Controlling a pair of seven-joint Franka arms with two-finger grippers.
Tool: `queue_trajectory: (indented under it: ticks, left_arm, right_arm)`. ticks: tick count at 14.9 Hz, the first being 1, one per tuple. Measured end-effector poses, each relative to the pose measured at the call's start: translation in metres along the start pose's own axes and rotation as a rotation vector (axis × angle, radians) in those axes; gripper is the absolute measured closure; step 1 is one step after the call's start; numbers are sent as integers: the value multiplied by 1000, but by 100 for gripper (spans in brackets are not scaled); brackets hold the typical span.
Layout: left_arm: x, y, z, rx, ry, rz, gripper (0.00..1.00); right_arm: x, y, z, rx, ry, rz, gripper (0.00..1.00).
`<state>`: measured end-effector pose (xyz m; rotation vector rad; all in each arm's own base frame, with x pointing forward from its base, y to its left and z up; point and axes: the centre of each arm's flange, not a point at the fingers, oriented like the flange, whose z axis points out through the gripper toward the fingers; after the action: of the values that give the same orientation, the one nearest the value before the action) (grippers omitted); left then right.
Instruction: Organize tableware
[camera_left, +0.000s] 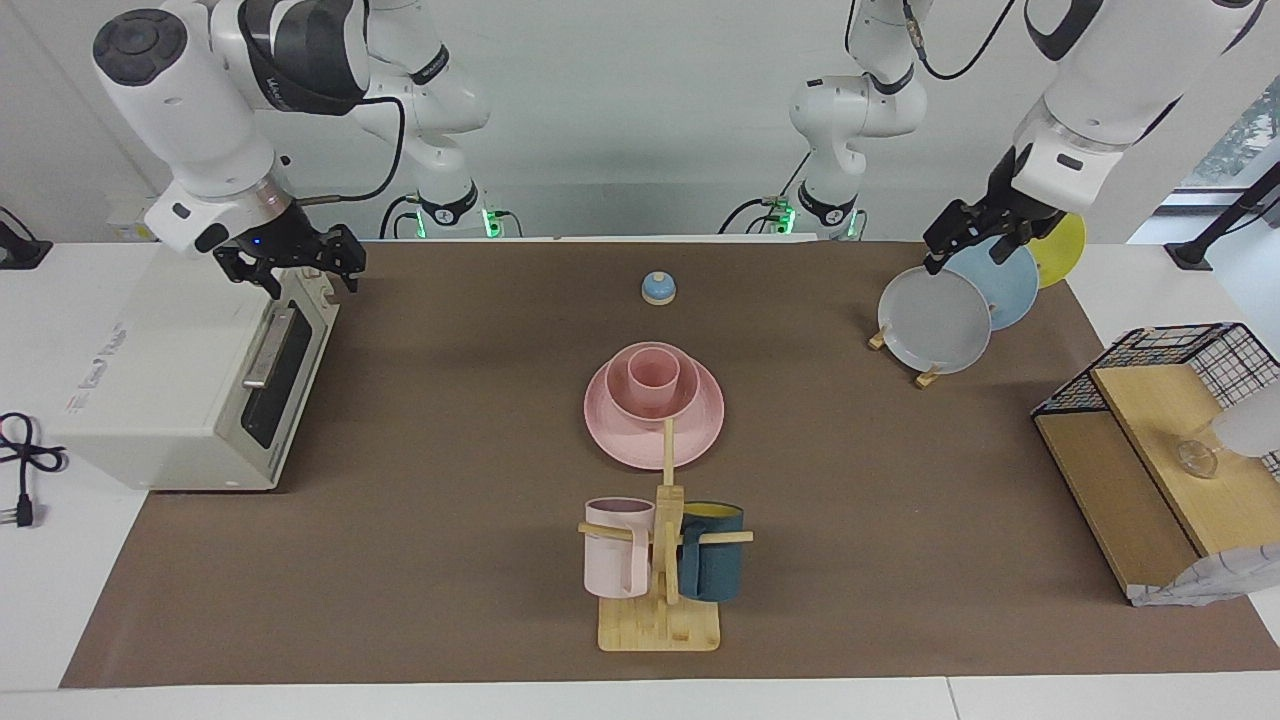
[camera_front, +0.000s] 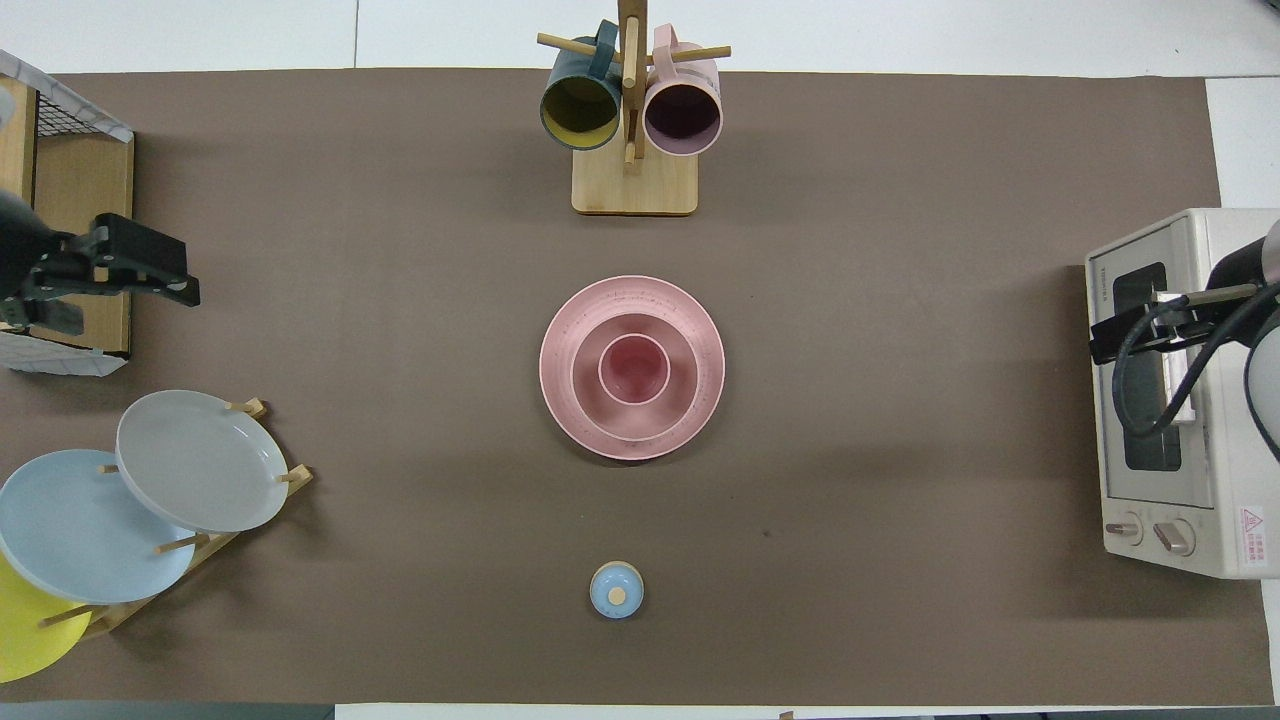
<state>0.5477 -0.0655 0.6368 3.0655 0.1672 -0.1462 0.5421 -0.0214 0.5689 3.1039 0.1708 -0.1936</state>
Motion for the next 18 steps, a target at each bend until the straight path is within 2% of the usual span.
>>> queue_trajectory:
  ticks: [5,8,11,13,18]
  left_arm:
    - [-13,-8,41,26,21,44,0]
    - [-18,-10,33,47,32,54,0]
    - [-24,-9,12,69,11,62,0]
    - [-22,-8,0,69,26,87,0]
    - [-15,-1,14,73,2,119,0]
  right_arm:
    - [-1,4,0,1,0,7,0]
    - [0,1,0,0,0,2,0]
    - [0,0,-1,0,1,1,0]
    - [0,1,-3,-1,7,2,0]
    - [0,3,-15,-4,32,5,0]
